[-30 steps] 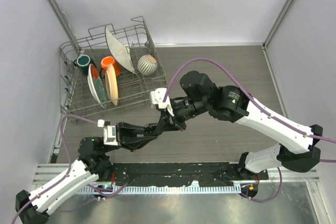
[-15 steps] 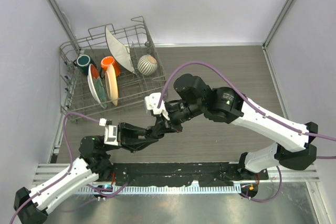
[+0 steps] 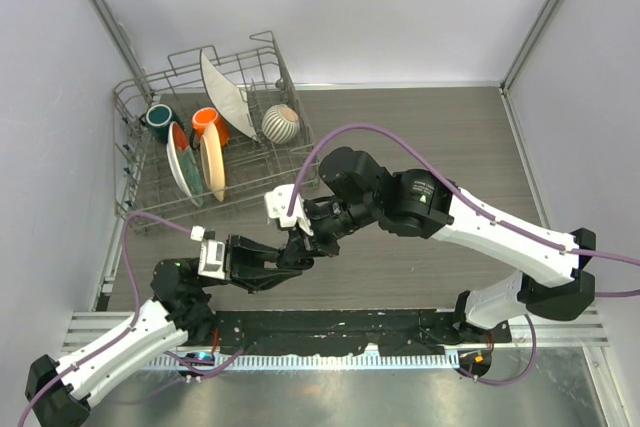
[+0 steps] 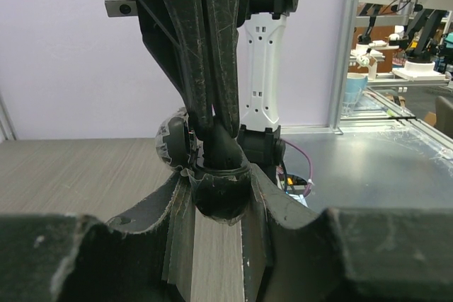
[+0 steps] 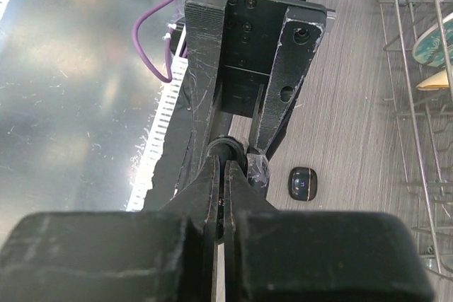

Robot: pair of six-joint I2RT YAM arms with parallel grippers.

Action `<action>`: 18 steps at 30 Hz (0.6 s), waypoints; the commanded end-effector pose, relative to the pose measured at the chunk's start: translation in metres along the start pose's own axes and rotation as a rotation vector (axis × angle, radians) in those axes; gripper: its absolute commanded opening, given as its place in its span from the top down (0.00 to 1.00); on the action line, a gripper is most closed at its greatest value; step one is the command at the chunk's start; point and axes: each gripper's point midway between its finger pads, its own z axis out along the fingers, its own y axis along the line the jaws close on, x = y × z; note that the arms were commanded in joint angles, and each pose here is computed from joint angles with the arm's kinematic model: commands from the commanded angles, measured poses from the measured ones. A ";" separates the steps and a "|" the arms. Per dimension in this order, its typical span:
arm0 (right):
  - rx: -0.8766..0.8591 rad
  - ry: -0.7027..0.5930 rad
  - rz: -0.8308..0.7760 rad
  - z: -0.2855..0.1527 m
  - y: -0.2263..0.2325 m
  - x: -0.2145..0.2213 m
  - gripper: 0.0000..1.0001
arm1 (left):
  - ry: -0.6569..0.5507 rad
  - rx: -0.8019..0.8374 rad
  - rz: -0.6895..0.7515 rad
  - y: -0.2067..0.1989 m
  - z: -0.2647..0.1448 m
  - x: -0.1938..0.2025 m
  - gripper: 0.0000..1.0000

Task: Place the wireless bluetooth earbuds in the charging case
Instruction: Place the earbud in the charging case.

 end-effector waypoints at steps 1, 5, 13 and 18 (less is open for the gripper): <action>0.069 0.028 -0.030 0.002 -0.010 -0.003 0.99 | -0.110 0.030 0.091 -0.007 0.006 -0.039 1.00; 0.140 0.113 -0.020 0.010 -0.014 0.012 0.99 | -0.139 -0.018 0.119 0.000 0.004 -0.044 1.00; 0.191 0.151 -0.008 0.015 -0.013 0.019 0.92 | -0.169 -0.053 0.150 0.002 -0.001 -0.050 1.00; 0.200 0.097 -0.014 0.008 -0.012 0.006 0.76 | -0.171 -0.061 0.153 0.003 -0.002 -0.050 1.00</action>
